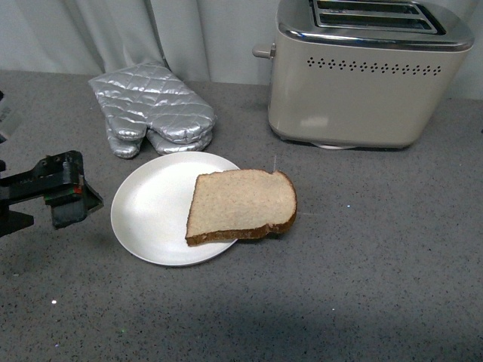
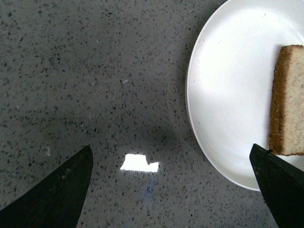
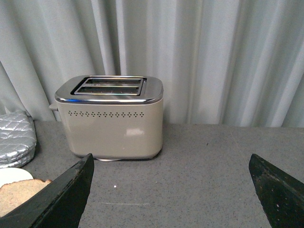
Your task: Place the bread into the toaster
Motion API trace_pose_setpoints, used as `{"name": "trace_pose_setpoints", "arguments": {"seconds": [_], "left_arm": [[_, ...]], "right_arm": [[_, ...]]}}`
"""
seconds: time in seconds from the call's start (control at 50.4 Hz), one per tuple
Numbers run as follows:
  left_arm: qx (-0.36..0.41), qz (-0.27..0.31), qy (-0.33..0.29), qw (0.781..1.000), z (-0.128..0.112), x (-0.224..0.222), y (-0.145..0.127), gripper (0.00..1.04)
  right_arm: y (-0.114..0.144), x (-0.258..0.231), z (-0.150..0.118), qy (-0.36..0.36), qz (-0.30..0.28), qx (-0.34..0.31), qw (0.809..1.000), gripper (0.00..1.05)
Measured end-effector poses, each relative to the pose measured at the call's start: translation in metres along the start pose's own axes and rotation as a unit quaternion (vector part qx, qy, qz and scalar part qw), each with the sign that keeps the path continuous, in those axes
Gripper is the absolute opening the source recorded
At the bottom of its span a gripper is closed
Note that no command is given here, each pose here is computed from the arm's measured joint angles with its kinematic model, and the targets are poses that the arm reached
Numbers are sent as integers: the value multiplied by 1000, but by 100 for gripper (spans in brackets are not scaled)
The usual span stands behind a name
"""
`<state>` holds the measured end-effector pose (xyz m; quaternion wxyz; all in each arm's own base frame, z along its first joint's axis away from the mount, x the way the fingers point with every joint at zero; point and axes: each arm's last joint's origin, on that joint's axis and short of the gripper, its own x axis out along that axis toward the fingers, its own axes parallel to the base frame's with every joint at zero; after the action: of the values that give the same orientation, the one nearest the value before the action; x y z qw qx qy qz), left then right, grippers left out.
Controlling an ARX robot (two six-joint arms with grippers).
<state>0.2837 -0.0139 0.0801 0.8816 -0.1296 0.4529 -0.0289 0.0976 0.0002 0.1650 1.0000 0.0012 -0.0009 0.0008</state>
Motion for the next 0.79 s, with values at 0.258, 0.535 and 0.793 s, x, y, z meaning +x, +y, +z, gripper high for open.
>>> {"name": "trace_pose_setpoints", "arguments": {"seconds": [0.258, 0.535, 0.793], "left_arm": [[13, 7, 49, 999, 14, 43, -11, 98], [26, 13, 78, 997, 20, 66, -22, 73], [29, 4, 89, 996, 18, 69, -27, 26]], "right_arm": [[0, 0, 0, 0, 0, 0, 1000, 95], [0, 0, 0, 0, 0, 0, 1000, 95], [0, 0, 0, 0, 0, 0, 1000, 95]]}}
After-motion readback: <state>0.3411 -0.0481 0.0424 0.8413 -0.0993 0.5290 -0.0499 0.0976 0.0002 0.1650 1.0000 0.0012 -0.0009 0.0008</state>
